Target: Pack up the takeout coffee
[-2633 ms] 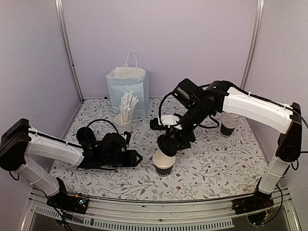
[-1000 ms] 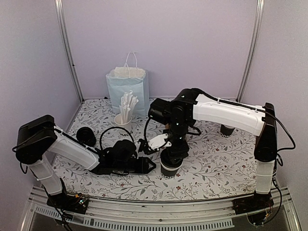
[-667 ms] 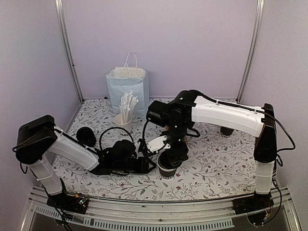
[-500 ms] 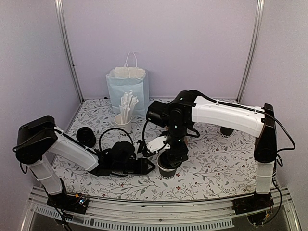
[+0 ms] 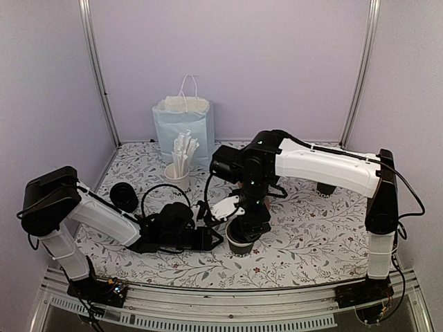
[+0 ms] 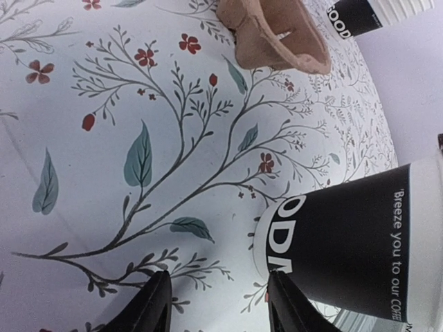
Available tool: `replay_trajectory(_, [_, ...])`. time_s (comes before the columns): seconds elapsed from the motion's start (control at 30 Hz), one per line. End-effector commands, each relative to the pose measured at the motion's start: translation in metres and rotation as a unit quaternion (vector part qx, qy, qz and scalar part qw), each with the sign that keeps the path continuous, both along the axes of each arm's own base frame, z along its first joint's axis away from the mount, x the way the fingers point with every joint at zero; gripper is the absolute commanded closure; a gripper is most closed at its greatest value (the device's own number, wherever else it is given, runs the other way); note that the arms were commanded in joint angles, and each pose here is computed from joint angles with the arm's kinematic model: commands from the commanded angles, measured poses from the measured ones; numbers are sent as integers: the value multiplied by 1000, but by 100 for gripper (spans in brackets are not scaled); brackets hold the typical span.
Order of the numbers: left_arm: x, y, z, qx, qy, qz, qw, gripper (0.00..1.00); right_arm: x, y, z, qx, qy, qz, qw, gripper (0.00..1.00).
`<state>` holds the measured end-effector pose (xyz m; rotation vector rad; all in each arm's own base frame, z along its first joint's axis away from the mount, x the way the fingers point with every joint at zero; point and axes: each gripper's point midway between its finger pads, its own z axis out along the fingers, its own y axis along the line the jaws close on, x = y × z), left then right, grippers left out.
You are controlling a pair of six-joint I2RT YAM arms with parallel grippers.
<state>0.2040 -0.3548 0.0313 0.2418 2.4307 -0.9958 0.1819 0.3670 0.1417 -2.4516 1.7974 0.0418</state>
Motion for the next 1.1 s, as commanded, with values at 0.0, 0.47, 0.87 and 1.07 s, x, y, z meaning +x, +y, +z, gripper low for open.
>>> replay_trajectory(0.0, [1,-7,11,-23,-7,-5,1000,50,-4,1,0,1,4,-1,1000,12])
replay_trajectory(0.47, [0,-16,9,-31,-2,-14,999,50,-4,4,-3,1,9,-4,1000,30])
replay_trajectory(0.87, [-1,-27,5,-39,7,-29,999,50,-4,15,2,18,14,0,1000,32])
replay_trajectory(1.07, [-2,-27,5,-38,7,-30,999,50,-6,16,-2,15,21,4,1000,32])
